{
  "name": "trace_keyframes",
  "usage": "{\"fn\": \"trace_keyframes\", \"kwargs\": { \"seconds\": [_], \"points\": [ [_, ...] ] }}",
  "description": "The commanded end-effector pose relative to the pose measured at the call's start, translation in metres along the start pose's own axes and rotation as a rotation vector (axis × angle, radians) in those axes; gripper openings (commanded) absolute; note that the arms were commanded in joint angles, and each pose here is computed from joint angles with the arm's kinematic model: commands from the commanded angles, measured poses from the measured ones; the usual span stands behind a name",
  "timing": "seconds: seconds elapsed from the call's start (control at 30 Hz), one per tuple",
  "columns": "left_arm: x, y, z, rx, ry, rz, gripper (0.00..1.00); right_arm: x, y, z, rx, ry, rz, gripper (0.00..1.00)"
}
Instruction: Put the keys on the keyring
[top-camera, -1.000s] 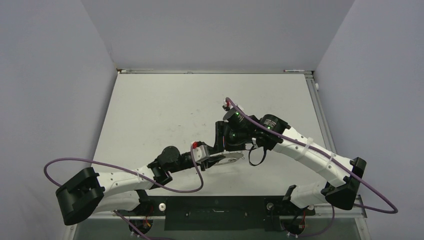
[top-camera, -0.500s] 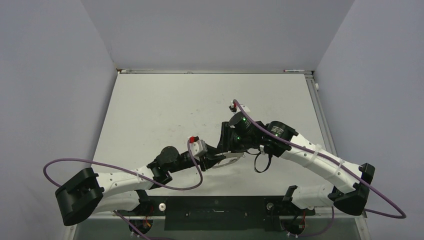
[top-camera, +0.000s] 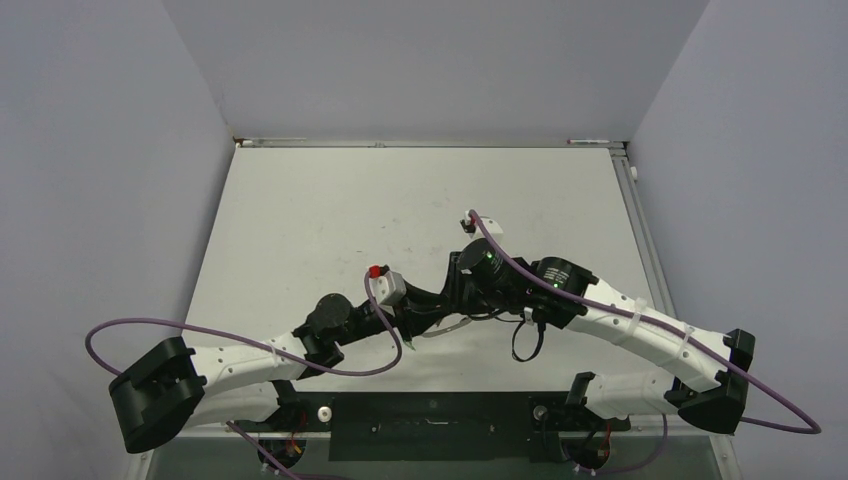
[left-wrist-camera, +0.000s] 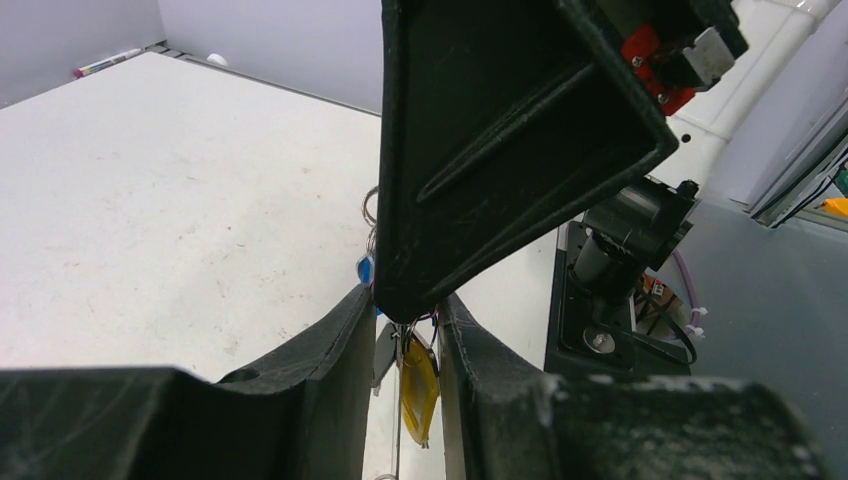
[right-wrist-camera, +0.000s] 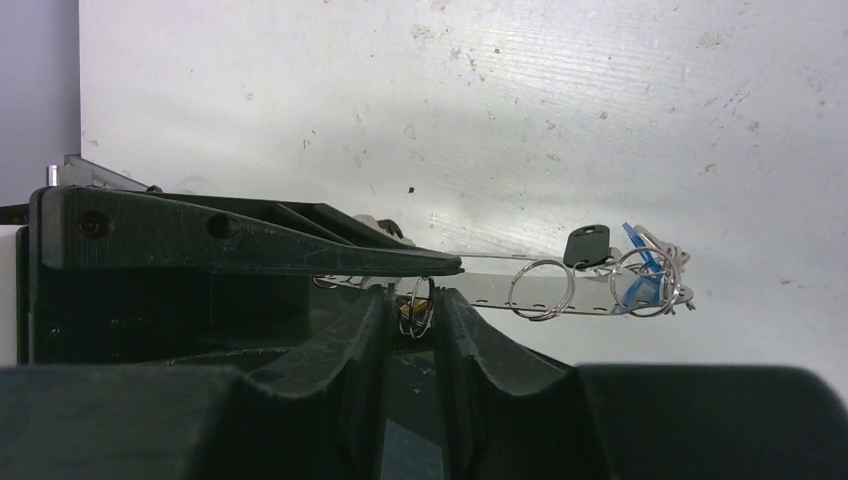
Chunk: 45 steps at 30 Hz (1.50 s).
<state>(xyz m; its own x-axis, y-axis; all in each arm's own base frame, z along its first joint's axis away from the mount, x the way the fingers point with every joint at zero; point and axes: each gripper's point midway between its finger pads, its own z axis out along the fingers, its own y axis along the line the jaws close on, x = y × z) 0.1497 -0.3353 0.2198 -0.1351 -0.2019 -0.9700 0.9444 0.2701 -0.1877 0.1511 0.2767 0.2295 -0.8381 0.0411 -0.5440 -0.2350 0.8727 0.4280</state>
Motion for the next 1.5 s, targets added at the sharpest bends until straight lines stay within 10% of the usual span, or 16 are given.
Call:
{"fn": "trace_keyframes", "kwargs": {
  "seconds": [0.0,0.27,0.43,0.67,0.93,1.47],
  "points": [
    [-0.041,-0.005,0.003,0.011,-0.139,0.01,0.0,-0.013,0.008,-0.005,-0.026,-0.06,0.017,0.21],
    [-0.04,-0.007,0.003,0.025,-0.135,0.031,0.0,-0.017,0.009,-0.007,-0.013,-0.079,0.01,0.05],
    [-0.039,-0.008,-0.009,0.023,-0.136,0.092,0.6,-0.025,0.006,-0.016,0.008,-0.109,0.008,0.05],
    [-0.053,-0.003,-0.03,-0.057,-0.113,0.143,0.73,-0.039,-0.001,-0.024,0.037,-0.19,0.022,0.05],
    [-0.052,-0.019,-0.051,-0.015,-0.088,0.096,0.5,-0.054,-0.002,-0.031,0.028,-0.283,0.082,0.05],
    [-0.019,-0.007,-0.017,-0.016,-0.05,0.061,0.58,-0.055,0.013,-0.035,-0.038,-0.267,0.08,0.05]
  ]
}}
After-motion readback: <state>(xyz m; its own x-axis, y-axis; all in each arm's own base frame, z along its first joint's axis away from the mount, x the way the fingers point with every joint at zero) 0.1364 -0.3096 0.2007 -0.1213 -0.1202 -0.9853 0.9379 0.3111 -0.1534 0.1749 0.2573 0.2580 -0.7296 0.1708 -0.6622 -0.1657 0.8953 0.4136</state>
